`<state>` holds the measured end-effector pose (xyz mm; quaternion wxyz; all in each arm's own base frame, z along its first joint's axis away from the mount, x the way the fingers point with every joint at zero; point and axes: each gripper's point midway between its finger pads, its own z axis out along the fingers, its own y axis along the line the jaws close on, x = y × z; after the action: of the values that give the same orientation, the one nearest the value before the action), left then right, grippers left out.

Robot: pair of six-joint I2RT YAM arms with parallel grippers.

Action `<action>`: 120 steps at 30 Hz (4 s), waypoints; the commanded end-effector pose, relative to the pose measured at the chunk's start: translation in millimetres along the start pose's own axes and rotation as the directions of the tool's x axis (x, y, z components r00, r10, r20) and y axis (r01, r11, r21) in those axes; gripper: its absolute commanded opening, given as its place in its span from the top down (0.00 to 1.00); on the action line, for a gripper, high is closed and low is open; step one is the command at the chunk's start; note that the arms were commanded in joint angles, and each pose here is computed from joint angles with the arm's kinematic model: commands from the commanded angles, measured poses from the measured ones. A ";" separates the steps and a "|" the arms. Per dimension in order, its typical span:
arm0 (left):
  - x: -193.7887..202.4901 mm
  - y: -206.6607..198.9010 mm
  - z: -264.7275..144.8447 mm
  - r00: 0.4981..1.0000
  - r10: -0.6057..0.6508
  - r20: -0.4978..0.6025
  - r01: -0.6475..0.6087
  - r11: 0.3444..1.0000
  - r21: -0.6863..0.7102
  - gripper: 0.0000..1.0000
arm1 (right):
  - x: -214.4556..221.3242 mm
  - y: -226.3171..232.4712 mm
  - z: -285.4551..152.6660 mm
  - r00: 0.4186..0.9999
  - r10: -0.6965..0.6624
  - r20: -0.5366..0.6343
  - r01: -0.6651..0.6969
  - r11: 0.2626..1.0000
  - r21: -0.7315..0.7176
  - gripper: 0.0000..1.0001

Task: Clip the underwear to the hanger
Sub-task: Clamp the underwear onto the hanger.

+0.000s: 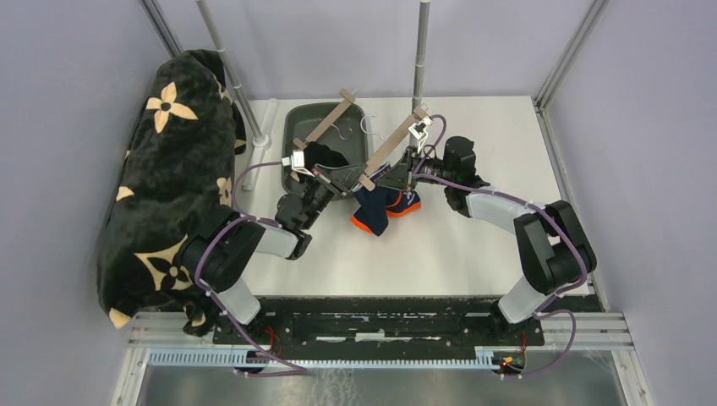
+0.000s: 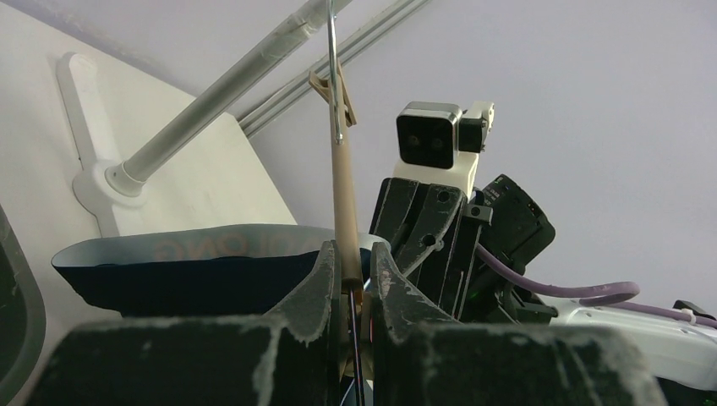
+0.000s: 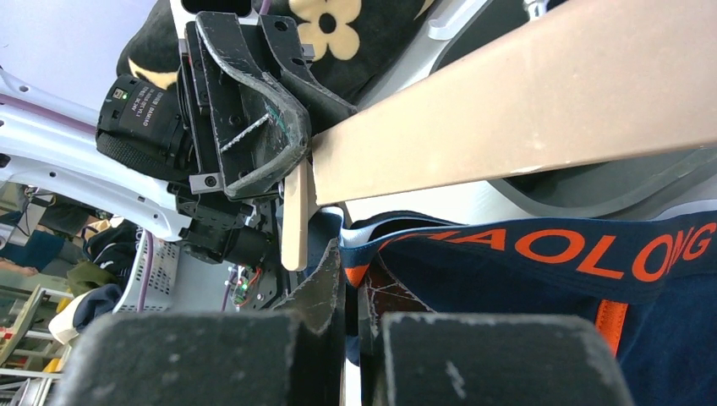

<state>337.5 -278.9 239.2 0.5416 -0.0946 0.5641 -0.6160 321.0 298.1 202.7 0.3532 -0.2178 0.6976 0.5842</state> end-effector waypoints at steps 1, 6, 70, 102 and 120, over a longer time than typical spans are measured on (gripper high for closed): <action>-23.7 -48.6 6.0 0.994 0.057 0.093 -0.075 0.976 0.204 0.97 | -31.6 27.1 -1.8 0.993 -0.105 0.050 0.108 0.992 -0.060 0.99; -21.8 -45.6 6.9 0.994 0.071 0.088 -0.087 0.976 0.197 0.97 | -29.4 26.2 -2.7 0.994 -0.103 0.040 0.105 0.993 -0.052 0.99; -7.9 -20.7 -0.5 0.980 0.199 0.029 -0.201 0.972 0.124 0.97 | -26.6 23.0 -4.8 0.994 -0.103 0.021 0.104 0.994 -0.022 0.99; 14.1 8.0 -27.4 0.985 0.172 -0.029 -0.170 0.983 0.067 0.60 | 13.3 -6.9 -2.2 0.997 -0.008 -0.080 0.010 1.000 0.028 0.99; 28.2 49.6 -53.1 0.991 0.119 -0.053 -0.124 0.988 -0.096 0.67 | 60.1 -39.4 -4.9 0.978 0.170 -0.117 -0.144 0.969 0.200 0.59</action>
<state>313.6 -263.9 129.3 0.5094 -0.0718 0.6757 -0.5279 299.6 293.2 126.6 0.2509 -0.1732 0.7856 0.5383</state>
